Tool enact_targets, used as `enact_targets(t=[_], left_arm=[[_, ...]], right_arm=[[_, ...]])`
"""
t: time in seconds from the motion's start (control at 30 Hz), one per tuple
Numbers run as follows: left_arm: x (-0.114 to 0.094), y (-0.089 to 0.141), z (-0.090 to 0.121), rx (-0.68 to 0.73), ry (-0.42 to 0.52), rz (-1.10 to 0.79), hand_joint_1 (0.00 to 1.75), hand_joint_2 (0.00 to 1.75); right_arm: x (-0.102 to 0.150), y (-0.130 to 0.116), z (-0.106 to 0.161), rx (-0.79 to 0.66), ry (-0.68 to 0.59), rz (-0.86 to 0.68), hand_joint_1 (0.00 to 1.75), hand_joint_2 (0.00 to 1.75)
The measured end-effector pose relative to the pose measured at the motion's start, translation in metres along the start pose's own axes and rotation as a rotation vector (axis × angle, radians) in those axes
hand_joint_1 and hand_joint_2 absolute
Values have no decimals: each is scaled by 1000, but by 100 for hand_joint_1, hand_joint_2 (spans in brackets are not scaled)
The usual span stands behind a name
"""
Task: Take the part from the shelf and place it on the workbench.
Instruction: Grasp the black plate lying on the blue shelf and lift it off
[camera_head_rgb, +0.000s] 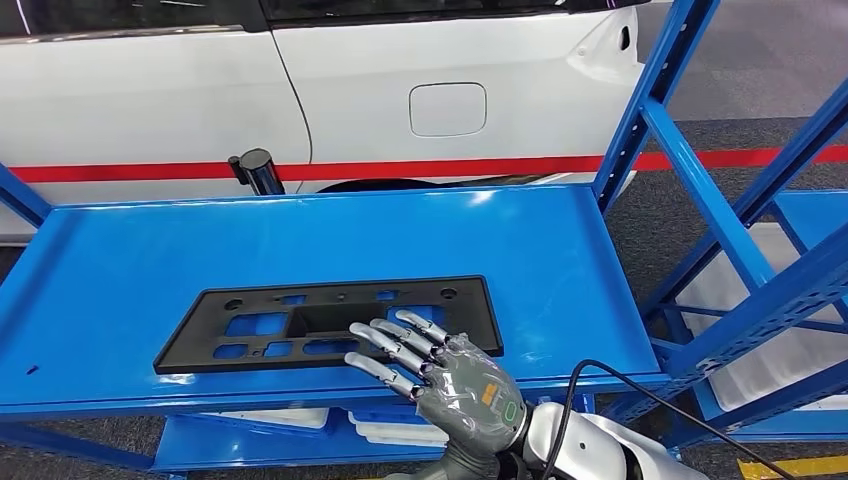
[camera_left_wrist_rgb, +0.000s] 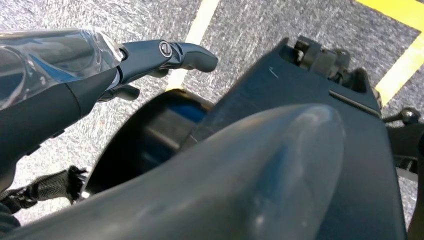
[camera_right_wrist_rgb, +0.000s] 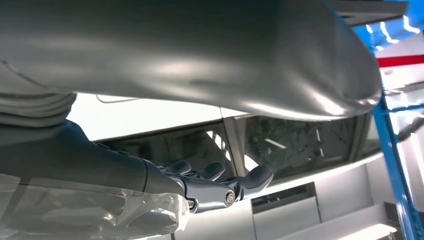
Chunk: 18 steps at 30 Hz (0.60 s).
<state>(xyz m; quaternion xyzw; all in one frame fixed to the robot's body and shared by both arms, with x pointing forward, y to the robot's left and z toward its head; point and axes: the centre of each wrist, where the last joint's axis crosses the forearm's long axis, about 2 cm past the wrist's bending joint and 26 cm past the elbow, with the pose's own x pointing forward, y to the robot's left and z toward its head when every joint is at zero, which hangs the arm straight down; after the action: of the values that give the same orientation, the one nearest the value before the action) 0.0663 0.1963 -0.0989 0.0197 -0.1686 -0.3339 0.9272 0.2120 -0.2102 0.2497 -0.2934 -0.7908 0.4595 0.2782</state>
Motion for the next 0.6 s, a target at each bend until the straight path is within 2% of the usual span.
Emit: enact_targets(t=[0.53,0.6], left_arm=[[0,-1,0,-4,2,-1,0,0],[6,-7,1,-20,-17,5,0,0]], right_arm=[[2,-2,-1,20,-10,17,0,0],[3,-5,-7,44,-31,20,0,0]])
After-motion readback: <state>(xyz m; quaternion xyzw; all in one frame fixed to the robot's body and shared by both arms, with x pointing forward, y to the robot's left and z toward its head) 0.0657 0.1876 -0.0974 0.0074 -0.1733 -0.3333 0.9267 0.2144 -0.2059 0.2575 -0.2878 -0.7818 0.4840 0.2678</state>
